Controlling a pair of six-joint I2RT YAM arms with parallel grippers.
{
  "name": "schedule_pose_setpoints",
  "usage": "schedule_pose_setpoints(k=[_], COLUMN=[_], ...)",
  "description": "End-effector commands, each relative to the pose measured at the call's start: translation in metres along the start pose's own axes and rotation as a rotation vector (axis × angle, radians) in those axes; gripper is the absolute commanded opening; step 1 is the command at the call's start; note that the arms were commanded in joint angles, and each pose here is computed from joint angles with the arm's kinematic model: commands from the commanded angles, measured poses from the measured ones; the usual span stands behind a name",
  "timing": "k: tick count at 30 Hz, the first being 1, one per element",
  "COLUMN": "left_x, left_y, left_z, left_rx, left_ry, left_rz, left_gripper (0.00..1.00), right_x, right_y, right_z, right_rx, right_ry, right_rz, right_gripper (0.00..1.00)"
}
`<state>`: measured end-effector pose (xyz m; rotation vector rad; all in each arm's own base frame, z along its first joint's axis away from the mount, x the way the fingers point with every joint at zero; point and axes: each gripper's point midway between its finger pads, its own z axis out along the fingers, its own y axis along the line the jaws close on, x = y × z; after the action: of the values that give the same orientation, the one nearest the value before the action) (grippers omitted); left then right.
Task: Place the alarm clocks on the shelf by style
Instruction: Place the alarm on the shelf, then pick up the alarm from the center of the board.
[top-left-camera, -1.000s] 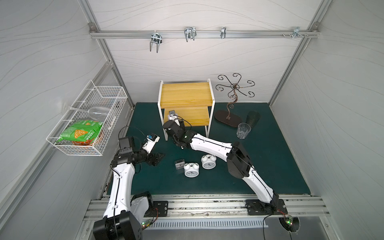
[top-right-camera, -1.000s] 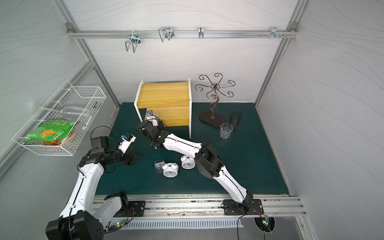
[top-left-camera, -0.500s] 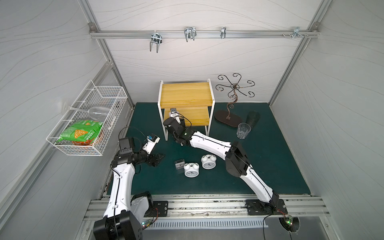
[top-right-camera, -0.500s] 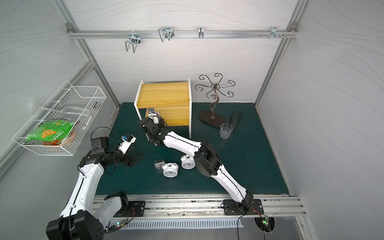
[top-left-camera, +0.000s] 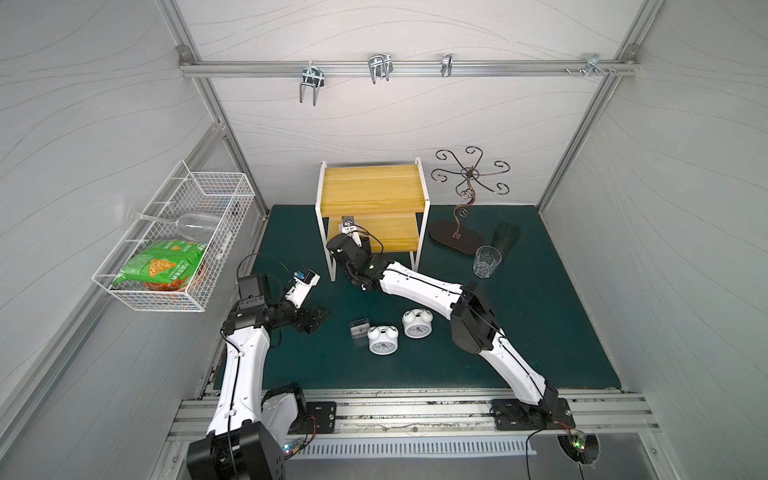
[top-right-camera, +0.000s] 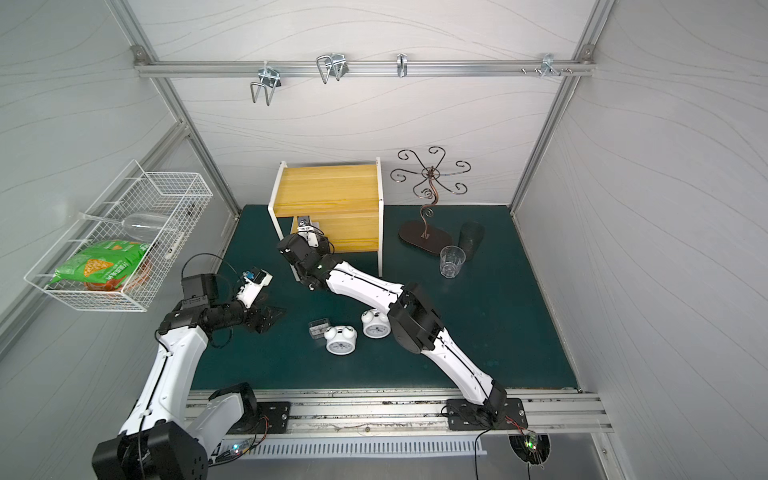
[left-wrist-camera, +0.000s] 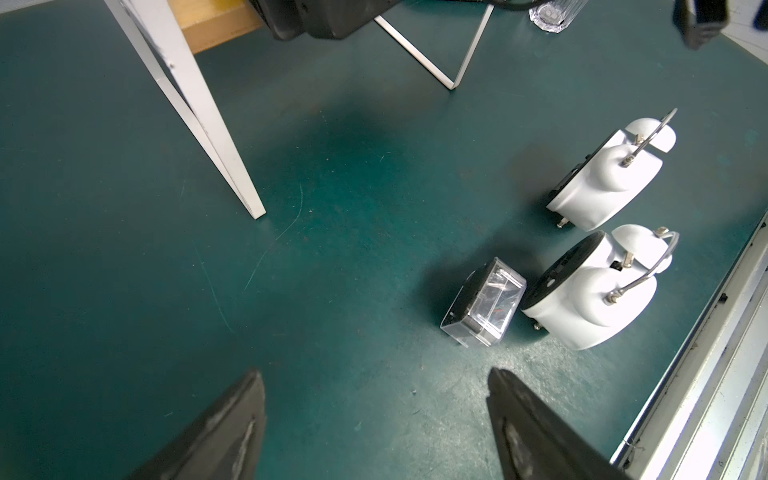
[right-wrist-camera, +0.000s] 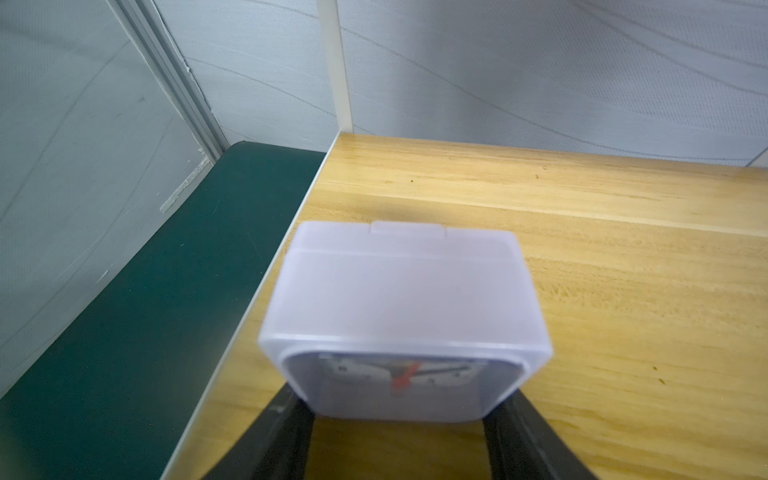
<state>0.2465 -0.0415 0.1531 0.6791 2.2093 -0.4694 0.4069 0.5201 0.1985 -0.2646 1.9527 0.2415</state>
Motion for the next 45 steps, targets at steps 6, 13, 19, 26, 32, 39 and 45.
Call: schedule_pose_setpoints(k=[6,13,19,26,32,39,45], left_x=[-0.002,0.000,0.002,0.008,0.017,0.040,0.058], left_y=[-0.004,-0.009,-0.018,-0.032,-0.045,-0.057,-0.064], left_z=[-0.003,-0.002,-0.003,-0.005,-0.005,0.011,0.034], left_rx=[0.012,0.028,0.070,0.122,0.182,0.231,0.239], left_ry=[-0.021,-0.019,-0.021,-0.015,0.002,0.157,0.228], left_rz=[0.017,0.024,0.035,0.060,0.110,0.258,0.398], left_gripper=[0.86,0.86,0.87,0.87,0.87,0.83,0.83], right_x=[0.001,-0.004,-0.003,0.002,0.012,0.024,0.037], right_y=[0.008,0.006,0.006,0.000,-0.024,-0.055,-0.079], right_z=[-0.015,-0.036,-0.056,-0.087,-0.116,-0.154,-0.185], right_rx=[-0.011,-0.026,-0.044,-0.059,-0.070,-0.122,-0.184], right_ry=[-0.005,-0.021,-0.014,-0.007,0.035,0.100,0.139], right_rz=[-0.026,-0.017,-0.030,-0.050,-0.074,-0.091,-0.079], right_gripper=[0.86,0.96,0.99,0.99,0.99,0.99,0.99])
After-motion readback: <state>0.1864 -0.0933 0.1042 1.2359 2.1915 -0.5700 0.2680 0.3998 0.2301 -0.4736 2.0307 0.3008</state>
